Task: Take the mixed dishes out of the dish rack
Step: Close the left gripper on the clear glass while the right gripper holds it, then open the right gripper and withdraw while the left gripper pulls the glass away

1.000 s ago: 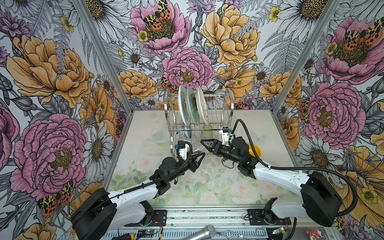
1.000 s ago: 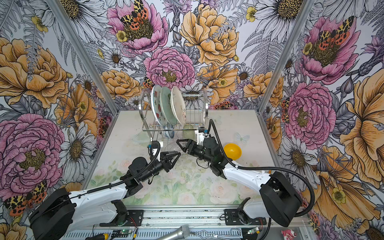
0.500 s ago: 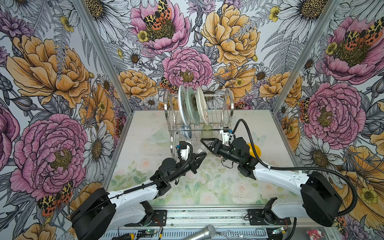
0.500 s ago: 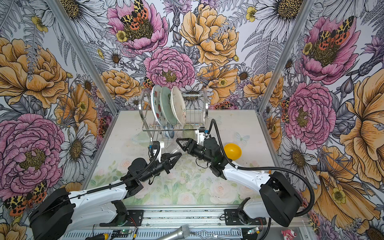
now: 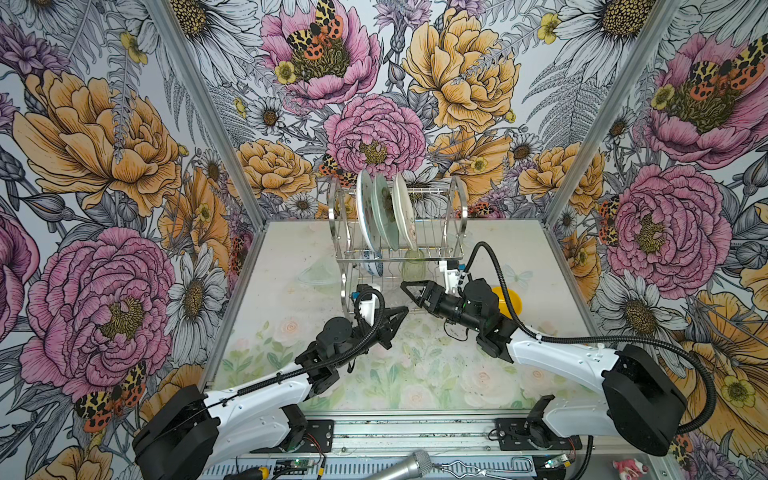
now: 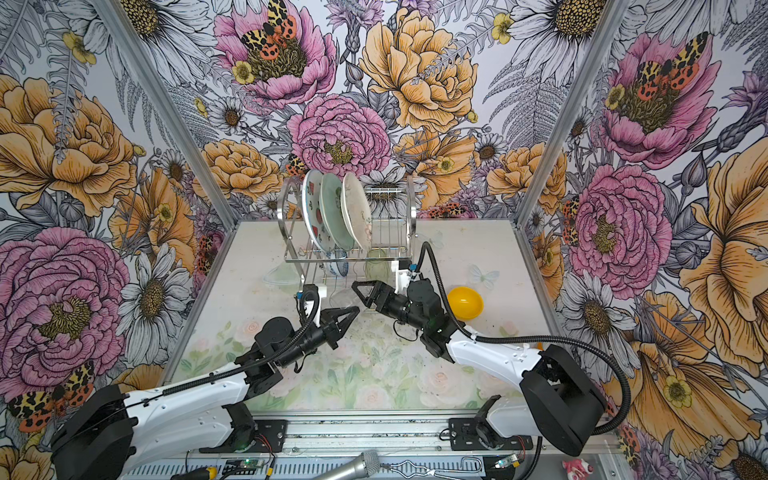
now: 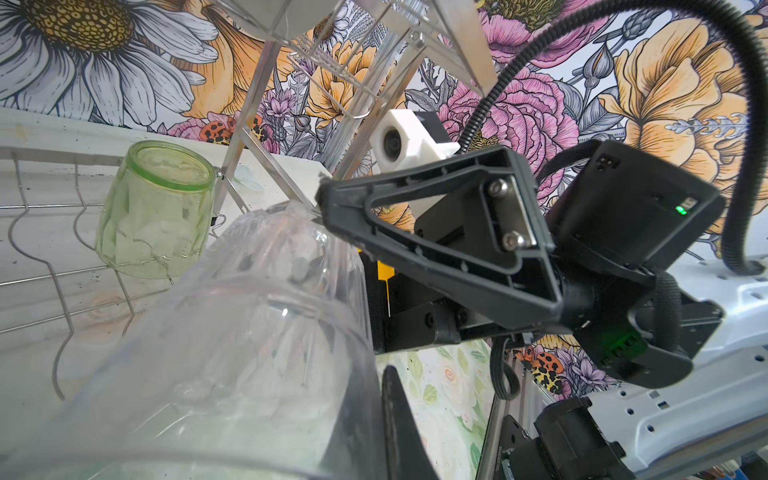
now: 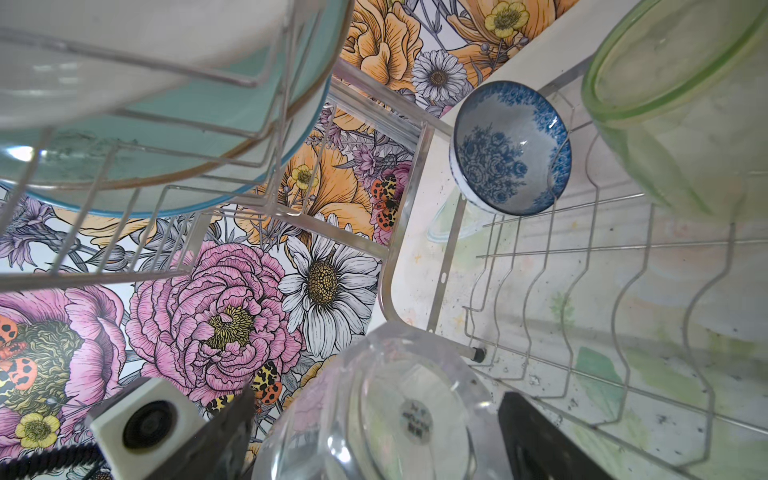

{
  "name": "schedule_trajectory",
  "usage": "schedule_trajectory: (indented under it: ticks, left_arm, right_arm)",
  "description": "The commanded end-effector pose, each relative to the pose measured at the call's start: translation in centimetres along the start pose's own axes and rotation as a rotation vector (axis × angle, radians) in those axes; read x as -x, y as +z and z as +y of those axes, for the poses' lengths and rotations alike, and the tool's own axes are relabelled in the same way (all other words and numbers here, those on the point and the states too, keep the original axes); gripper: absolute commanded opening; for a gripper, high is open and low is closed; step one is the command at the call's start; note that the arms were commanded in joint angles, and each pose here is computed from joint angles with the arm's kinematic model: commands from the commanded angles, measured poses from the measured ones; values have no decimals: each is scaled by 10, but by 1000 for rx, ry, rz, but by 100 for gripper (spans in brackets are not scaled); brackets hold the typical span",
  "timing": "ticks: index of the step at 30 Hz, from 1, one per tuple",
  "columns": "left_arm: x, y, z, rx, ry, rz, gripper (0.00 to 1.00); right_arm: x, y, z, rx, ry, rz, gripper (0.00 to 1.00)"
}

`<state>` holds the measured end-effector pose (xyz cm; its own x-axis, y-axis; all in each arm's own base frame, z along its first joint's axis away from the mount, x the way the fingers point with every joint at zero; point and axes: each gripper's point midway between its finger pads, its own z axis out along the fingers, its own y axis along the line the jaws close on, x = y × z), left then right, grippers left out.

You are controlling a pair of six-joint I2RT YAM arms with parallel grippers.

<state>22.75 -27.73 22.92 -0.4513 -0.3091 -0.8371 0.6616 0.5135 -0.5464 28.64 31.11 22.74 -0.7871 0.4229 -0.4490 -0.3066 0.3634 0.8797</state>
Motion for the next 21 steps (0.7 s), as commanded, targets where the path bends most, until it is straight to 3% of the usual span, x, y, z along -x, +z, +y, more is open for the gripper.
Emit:
schedule_trajectory:
  ticks: [1, 21]
  left_arm:
    - [4, -3, 1, 28, 26, -10, 0]
    - [13, -47, 41, 376, 34, 81, 0]
  right_arm:
    - [10, -9, 16, 36, -79, -55, 96]
    - [-4, -38, -37, -183, -400, -109, 99]
